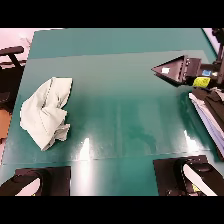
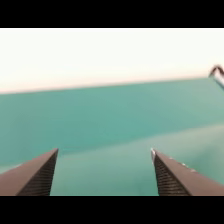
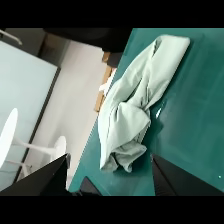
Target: Fold the shirts.
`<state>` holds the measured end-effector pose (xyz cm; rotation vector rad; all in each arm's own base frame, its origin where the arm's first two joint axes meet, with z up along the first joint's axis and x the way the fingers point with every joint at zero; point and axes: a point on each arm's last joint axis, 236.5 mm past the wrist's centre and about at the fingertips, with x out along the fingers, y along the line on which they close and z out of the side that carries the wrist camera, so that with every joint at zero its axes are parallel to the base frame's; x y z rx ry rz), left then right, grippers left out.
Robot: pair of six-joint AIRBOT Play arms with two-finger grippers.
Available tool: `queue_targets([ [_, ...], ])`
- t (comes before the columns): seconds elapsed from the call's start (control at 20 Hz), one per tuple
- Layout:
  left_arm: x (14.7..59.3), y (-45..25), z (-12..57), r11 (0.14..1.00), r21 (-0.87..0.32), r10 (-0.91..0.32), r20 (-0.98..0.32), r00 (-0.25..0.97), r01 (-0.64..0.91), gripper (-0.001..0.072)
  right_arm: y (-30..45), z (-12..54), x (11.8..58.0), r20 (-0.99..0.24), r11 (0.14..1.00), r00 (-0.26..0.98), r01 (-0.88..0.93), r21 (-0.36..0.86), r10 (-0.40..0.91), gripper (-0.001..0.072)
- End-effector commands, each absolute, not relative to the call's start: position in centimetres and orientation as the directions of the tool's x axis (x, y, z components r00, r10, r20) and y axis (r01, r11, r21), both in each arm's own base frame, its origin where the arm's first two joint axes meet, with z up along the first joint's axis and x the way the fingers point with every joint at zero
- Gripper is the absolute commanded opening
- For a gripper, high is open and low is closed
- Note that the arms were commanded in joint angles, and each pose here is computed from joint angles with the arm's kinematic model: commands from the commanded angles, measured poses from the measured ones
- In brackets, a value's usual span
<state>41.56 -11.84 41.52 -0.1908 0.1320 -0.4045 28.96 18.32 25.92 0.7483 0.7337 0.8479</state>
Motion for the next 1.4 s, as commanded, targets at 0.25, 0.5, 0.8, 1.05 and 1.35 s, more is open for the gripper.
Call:
queue_targets([
  [0.25, 41.2, -11.7, 38.7, 0.908, -0.232, -0.397, -0.207, 0.894, 0.35, 0.0674, 17.8, 26.9, 29.7, -0.232, 0.468, 0.519, -0.388, 0.794, 0.823, 0.0585],
  [0.5, 37.9, 3.3, 24.4, 0.968, 0.164, 0.249, -0.726, 0.641, -0.189, 0.0675, 18.2, 24.3, 30.1, -0.284, 0.449, 0.44, -0.338, 0.827, 0.852, 0.0585],
  [0.8, 37.2, 3.5, 19.9, 0.964, 0.197, 0.265, -0.793, 0.549, -0.18, 0.0558, 16.7, 23.0, 31.1, -0.307, 0.462, 0.437, -0.307, 0.832, 0.845, 0.0585],
  [1.05, 33.3, 4.0, 14.3, 0.956, 0.261, 0.292, -0.895, 0.336, -0.135, 0.0362, 13.3, 22.8, 32.3, -0.315, 0.493, 0.509, -0.263, 0.829, 0.801, 0.0585],
  [1.35, 25.4, 6.8, 3.1, 0.939, 0.122, 0.11, -0.992, -0.054, -0.322, 0.0716, 11.7, 22.6, 32.2, -0.323, 0.509, 0.525, -0.26, 0.82, 0.788, 0.0585],
])
